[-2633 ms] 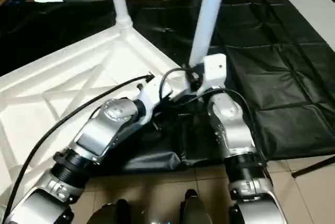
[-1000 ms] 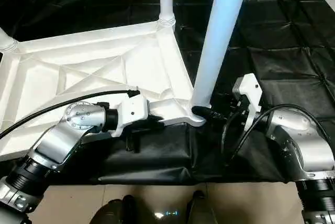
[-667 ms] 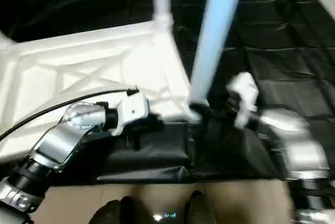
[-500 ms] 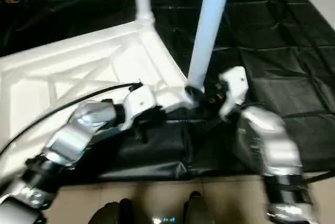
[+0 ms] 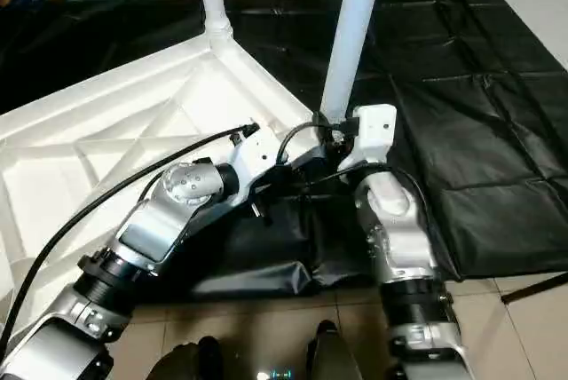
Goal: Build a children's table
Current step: Rotate leg to tighten
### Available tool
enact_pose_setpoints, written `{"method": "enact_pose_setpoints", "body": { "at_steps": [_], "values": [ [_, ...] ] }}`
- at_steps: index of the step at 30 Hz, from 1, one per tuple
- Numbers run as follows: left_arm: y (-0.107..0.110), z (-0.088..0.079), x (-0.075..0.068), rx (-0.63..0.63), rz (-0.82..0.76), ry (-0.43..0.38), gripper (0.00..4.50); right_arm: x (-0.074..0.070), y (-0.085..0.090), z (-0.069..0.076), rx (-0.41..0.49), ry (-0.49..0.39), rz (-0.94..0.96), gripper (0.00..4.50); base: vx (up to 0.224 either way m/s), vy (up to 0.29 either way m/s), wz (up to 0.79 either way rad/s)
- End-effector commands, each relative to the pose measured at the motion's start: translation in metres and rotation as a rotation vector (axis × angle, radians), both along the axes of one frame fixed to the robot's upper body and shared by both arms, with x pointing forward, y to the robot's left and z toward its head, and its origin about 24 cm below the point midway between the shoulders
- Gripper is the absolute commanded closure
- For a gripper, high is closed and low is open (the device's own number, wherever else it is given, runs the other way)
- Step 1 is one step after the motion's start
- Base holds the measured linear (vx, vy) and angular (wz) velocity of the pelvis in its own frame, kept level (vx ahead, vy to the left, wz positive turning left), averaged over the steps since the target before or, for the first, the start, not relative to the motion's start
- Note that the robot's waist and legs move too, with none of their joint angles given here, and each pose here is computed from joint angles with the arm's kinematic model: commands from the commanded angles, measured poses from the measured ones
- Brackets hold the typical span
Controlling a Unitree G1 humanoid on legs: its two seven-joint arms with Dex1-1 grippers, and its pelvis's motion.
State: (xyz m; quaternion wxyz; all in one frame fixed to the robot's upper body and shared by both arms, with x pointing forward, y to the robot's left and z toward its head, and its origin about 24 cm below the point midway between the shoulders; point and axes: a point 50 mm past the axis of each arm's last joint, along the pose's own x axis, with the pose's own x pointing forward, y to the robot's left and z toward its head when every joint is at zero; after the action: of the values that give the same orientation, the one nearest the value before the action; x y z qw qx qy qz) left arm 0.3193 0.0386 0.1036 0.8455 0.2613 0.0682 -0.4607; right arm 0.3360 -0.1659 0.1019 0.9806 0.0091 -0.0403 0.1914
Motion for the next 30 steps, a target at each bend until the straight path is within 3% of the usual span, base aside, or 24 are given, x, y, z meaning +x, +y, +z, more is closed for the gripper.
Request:
{"method": "enact_pose_setpoints", "body": {
  "at_steps": [1,8,9,11,18,30],
  "values": [
    [-0.023,0.010,-0.032,-0.042,-0.352,-0.026,4.50,-0.006,-0.025,-0.002,-0.043,0.035,0.038,2.01,0.000,0.000,0.00],
    [0.002,0.003,-0.037,-0.015,-0.429,0.016,4.50,-0.031,-0.044,0.020,-0.187,0.019,0.322,1.35,0.033,-0.010,0.05],
    [0.007,0.002,-0.040,-0.016,-0.450,0.029,4.50,-0.038,-0.053,0.026,-0.241,0.027,0.384,1.18,0.060,0.007,0.01],
    [0.011,0.002,-0.043,-0.020,-0.468,0.040,4.50,-0.043,-0.059,0.030,-0.253,0.044,0.428,1.04,0.061,0.008,0.02],
    [0.024,-0.002,-0.051,-0.016,-0.514,0.061,4.50,-0.055,-0.070,0.031,-0.259,0.119,0.531,1.04,0.000,0.000,0.00],
    [0.028,0.000,-0.057,-0.030,-0.573,0.091,4.50,-0.064,-0.060,0.021,-0.208,0.190,0.674,1.61,0.000,0.000,0.00]
  ]
}}
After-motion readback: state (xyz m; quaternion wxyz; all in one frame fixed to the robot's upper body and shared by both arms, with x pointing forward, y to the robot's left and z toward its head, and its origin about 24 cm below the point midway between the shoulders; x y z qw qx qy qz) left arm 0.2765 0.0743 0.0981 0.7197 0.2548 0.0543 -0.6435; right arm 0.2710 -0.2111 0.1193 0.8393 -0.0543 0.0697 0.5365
